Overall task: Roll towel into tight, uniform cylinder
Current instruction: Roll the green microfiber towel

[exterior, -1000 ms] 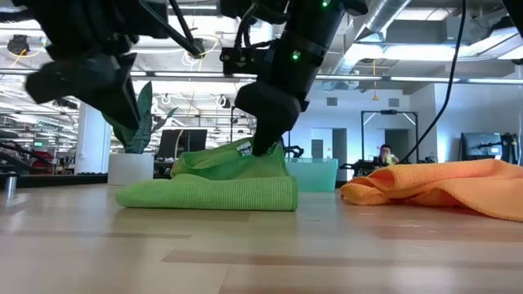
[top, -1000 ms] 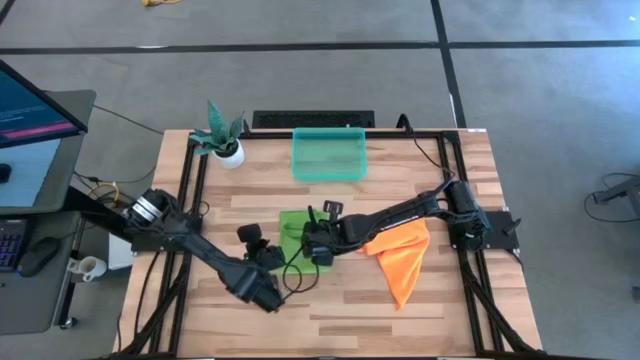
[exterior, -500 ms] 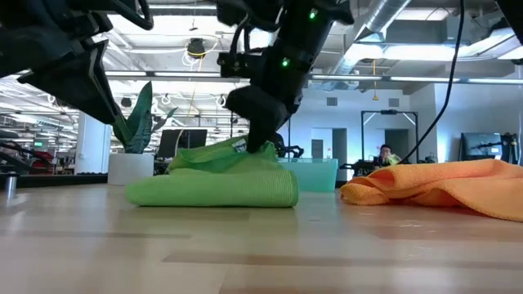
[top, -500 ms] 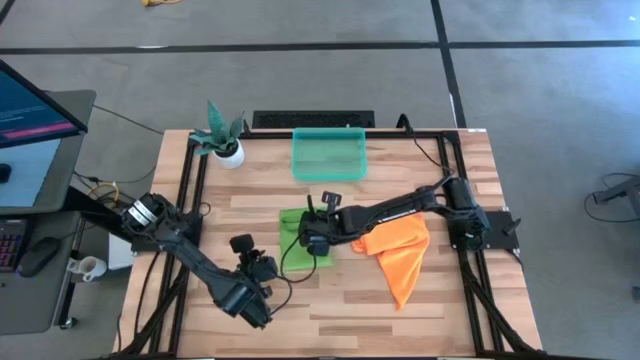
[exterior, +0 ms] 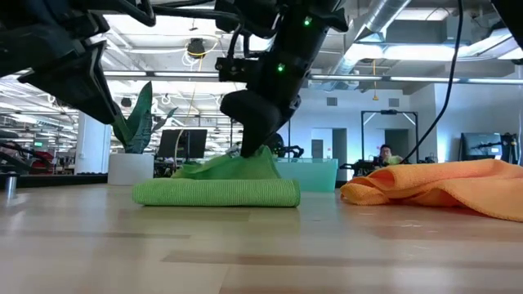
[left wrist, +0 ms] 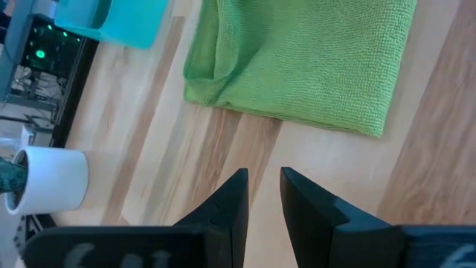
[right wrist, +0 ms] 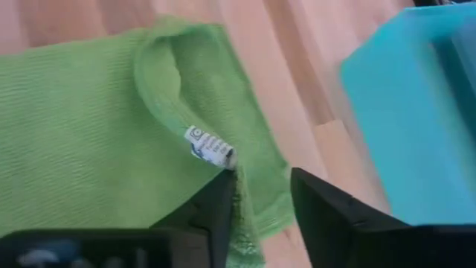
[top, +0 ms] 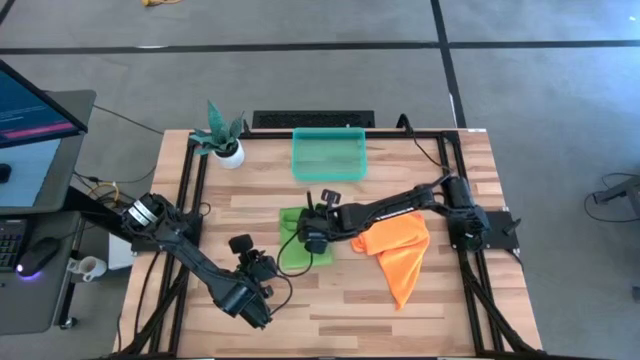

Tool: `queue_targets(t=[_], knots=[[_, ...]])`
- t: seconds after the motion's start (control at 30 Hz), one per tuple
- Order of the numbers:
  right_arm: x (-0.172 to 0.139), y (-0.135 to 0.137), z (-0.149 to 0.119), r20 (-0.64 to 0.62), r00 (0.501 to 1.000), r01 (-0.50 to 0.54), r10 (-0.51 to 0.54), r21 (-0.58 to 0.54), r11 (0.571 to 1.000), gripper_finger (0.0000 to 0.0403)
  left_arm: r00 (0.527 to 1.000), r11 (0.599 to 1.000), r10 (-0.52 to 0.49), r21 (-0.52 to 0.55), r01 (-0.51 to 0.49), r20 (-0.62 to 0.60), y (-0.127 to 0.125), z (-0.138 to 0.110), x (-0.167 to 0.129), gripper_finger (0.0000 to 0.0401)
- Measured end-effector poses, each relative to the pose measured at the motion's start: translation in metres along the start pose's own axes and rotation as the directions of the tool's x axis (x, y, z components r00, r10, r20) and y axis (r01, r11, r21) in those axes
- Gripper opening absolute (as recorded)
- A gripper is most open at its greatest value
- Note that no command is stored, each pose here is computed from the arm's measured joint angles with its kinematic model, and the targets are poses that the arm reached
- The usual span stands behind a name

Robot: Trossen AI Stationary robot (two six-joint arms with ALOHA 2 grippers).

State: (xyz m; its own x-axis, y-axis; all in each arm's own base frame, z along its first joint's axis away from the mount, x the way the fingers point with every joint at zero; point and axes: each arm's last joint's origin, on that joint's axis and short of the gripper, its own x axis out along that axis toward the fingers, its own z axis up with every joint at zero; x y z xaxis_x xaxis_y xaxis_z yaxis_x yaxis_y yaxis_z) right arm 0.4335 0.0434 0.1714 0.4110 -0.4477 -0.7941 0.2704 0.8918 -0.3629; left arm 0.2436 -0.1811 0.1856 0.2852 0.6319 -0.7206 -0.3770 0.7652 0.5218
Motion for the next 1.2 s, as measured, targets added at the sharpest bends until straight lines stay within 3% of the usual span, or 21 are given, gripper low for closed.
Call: queue_targets(t=[0.13,0.3,0.63,0.83,1.03,1.2], knots=[[0.003,-0.01,0.002,-0.01,1.0,0.016,-0.015,0.019,1.0,0.0182,1.0,1.0,-0.006,-0.023,0.006,-0.008,0.0,-0.001,0.0,0.0072],[-0.005,-0.026,0.003,-0.028,0.999,0.028,-0.028,0.009,1.0,0.0202,1.0,0.999,-0.011,-0.031,0.011,-0.012,-0.001,-0.002,-0.001,0.0072],[-0.049,-0.044,0.0,-0.063,0.998,0.021,-0.026,-0.082,0.996,0.0198,1.0,0.998,-0.015,-0.057,0.014,-0.007,-0.001,-0.001,-0.001,0.0072],[-0.081,-0.047,-0.012,-0.119,0.993,0.007,-0.027,-0.165,0.986,0.0185,0.995,0.997,-0.045,-0.054,0.05,0.093,-0.012,-0.006,0.012,0.0072],[-0.091,-0.043,-0.056,-0.067,0.998,-0.016,0.006,-0.147,0.989,0.0169,0.984,0.996,-0.014,-0.08,0.029,0.178,-0.014,-0.006,0.029,0.0072],[-0.085,-0.034,-0.097,0.118,0.987,-0.107,0.109,-0.021,0.994,0.016,0.967,0.995,0.069,-0.083,-0.05,0.246,-0.005,0.009,0.035,0.0072]])
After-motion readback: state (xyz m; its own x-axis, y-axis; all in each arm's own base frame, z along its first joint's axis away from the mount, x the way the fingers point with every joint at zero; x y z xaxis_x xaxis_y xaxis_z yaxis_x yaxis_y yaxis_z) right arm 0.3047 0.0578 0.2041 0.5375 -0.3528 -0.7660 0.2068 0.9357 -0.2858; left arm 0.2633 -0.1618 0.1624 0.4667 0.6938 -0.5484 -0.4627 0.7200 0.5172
